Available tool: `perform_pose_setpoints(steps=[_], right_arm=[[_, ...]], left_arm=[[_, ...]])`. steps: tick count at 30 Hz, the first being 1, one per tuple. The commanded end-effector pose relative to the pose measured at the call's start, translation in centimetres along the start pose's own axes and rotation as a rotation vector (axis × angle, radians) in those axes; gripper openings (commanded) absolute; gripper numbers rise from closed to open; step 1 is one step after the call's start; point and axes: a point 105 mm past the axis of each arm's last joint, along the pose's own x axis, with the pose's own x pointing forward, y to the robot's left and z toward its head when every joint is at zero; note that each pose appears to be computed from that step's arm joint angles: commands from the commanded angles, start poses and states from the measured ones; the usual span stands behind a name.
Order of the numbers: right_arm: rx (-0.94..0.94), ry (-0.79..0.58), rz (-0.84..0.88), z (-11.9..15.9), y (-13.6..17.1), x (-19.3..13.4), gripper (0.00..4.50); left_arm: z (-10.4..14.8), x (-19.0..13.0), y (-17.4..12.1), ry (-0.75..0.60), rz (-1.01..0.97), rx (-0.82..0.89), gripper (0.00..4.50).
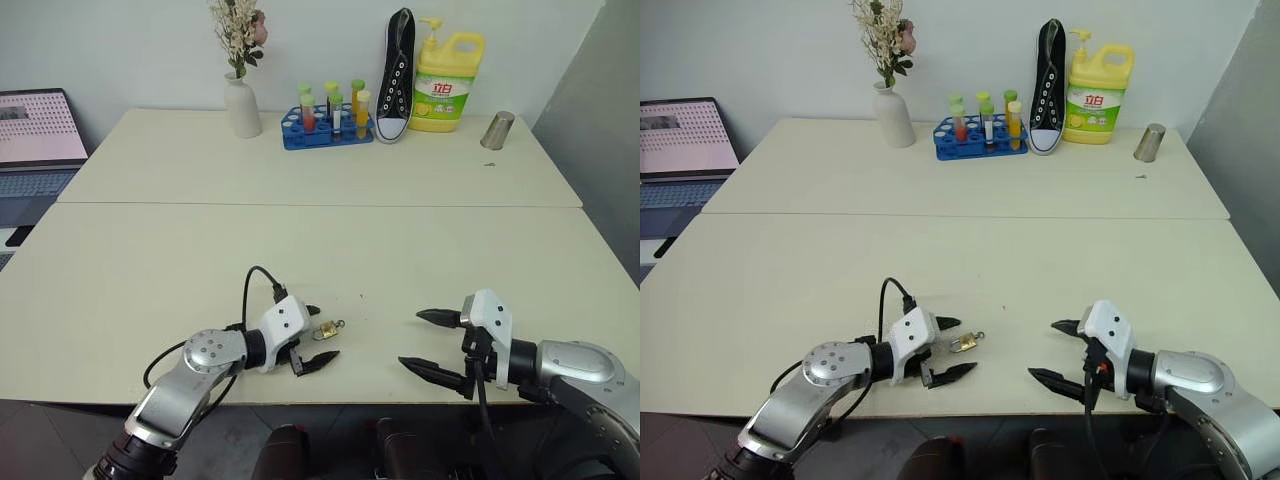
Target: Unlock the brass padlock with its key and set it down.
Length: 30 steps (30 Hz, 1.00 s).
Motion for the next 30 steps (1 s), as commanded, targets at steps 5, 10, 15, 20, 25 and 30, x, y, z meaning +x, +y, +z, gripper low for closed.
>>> perform_pose_setpoints(steps=[5,10,15,20,25,30], right_arm=[[-0.035,-0.022,-0.002,1.1,0.3,-0.3,4.49],[-0.036,-0.023,-0.001,1.3,0.3,-0.3,4.5],[-0.035,-0.025,0.0,1.3,0.3,-0.2,4.5],[-0.037,-0.026,-0.002,1.4,0.3,-0.2,4.5],[-0.043,-0.052,-0.02,1.8,-0.1,0.0,4.5],[-0.04,-0.098,-0.041,2.6,-0.7,0.2,4.5]], left_arm=[[0.2,0.4,0.2,-0.001,0.016,0.004,4.5],[-0.1,0.2,0.2,0.018,-0.01,-0.006,3.3],[-0.2,0.2,0.3,0.023,-0.012,-0.017,1.65],[0.2,0.3,0.4,-0.003,-0.013,-0.01,0.96],[4.9,0.0,0.4,-0.263,-0.004,0.134,0.96],[7.1,-0.3,0.6,-0.367,0.018,0.286,0.96]])
